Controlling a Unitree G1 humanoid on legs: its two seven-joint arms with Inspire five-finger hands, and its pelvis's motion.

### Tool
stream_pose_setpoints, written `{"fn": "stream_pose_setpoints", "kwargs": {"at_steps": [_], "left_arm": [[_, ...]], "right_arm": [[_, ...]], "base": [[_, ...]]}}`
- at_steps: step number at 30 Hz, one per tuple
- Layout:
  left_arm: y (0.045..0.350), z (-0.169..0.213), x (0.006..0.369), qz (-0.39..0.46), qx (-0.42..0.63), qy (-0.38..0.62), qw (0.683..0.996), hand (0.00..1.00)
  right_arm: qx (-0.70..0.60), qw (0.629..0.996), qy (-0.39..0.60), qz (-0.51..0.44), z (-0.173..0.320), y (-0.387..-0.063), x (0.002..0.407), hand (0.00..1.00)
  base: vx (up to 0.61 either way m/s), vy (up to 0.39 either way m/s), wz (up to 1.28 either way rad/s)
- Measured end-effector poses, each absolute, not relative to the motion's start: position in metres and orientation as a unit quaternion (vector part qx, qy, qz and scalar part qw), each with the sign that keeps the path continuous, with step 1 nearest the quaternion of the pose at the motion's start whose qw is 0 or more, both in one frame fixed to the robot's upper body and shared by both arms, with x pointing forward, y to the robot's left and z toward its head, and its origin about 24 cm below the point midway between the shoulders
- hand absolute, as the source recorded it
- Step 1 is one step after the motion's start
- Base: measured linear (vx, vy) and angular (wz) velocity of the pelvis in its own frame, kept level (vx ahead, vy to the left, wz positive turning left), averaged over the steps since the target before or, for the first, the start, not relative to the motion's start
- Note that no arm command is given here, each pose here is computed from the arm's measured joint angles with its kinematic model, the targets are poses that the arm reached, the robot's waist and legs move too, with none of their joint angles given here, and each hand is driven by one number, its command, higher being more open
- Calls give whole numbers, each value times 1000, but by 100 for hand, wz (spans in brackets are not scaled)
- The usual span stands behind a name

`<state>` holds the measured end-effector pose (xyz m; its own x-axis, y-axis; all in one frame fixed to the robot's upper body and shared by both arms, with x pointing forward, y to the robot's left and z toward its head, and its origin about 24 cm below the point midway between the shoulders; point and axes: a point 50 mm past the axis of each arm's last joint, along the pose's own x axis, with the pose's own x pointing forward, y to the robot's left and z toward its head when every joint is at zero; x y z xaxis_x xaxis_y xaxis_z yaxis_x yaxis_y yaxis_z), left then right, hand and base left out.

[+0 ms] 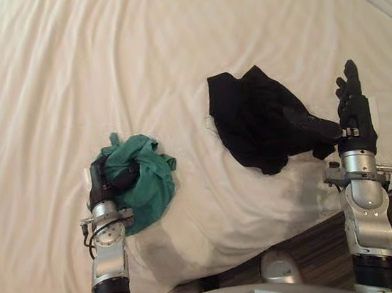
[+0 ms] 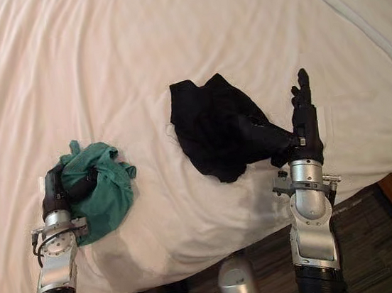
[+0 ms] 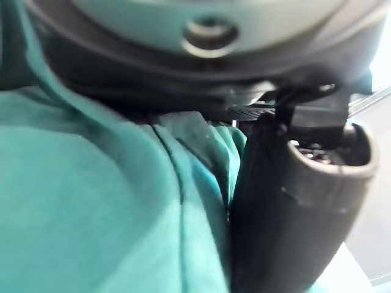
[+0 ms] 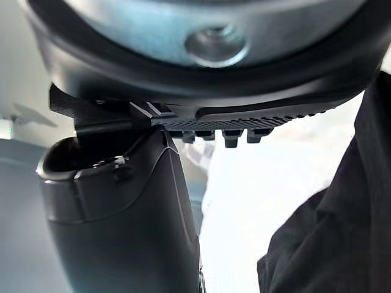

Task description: Tidy up the quilt and then pick up the clothes from the bed and put them into the laundry hamper

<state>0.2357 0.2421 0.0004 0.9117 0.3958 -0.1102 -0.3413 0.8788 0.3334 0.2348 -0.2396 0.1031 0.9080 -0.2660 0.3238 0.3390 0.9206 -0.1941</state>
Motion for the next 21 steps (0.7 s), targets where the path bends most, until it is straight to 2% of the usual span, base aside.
{"fn": "stream_pose_setpoints", "kwargs": {"at_steps": [6,13,14,21], "left_arm": [[230,0,240,154,157,80,972,0],[213,5,243,95,156,53,982,0],[212,4,242,88,154,54,983,0],[209,4,241,68,140,50,986,0]], "right_arm": [[-214,968,-112,-62,90,-217,256,100],[-313,948,-12,-53,60,-233,286,100],[-325,944,-4,-60,59,-239,289,0],[-319,942,18,-103,61,-260,305,0]], "base": [[-18,-30,22],[-25,-25,25],[-8,-19,18],[-26,-27,6]]}}
